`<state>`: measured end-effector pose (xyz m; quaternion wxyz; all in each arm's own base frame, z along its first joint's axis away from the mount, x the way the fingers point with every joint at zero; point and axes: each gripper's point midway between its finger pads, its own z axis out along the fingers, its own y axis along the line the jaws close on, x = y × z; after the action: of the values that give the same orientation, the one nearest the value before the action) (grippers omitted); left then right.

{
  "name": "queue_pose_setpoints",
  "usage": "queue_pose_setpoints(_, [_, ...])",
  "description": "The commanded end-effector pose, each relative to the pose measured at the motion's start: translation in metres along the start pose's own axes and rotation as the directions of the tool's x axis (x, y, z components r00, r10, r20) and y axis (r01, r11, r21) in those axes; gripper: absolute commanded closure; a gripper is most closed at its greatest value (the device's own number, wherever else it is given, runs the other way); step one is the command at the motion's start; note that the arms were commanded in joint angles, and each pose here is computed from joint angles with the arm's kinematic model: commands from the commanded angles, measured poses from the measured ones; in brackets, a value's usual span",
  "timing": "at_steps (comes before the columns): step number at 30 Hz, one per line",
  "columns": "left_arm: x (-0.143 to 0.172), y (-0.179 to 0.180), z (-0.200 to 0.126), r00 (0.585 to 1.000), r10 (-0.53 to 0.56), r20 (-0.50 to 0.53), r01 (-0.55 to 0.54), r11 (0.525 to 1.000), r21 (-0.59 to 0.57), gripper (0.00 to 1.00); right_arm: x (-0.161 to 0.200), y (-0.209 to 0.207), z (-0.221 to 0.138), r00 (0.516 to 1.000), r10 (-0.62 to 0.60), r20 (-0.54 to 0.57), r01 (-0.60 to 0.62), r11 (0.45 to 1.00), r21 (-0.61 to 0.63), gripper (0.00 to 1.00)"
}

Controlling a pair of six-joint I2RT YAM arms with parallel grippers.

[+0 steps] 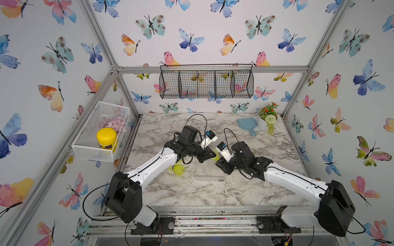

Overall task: Put the shuttlecocks into the storage box
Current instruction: Place the shuttlecock in the storage box.

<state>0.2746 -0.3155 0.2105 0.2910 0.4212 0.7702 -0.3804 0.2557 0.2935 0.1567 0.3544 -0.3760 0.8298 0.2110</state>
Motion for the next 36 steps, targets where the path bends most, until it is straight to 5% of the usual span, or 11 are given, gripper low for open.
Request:
queue_pose_setpoints(1, [-0.012, 0.013, 0.000, 0.996, -0.057, 0.065, 0.062, 0.996, -0.068, 1.00, 0.000, -0.015, -0.004, 1.000, 0.017, 0.025, -0.020, 0.995, 0.096, 0.37])
queue_pose_setpoints(9, [-0.021, 0.059, 0.000, 0.935, -0.264, 0.236, 0.316, 0.922, -0.221, 1.00, 0.007, -0.043, -0.019, 0.992, 0.076, 0.099, -0.099, 0.962, 0.255, 0.18])
queue_pose_setpoints(18, [-0.014, 0.096, 0.009, 0.828, -0.425, 0.366, 0.530, 0.807, -0.261, 1.00, 0.024, -0.075, -0.030, 0.965, 0.216, 0.152, -0.254, 0.914, 0.316, 0.17])
queue_pose_setpoints(36, [-0.006, 0.142, 0.050, 0.737, -0.552, 0.390, 0.654, 0.728, -0.206, 1.00, 0.038, -0.124, -0.043, 0.870, 0.437, 0.227, -0.486, 0.835, 0.258, 0.18])
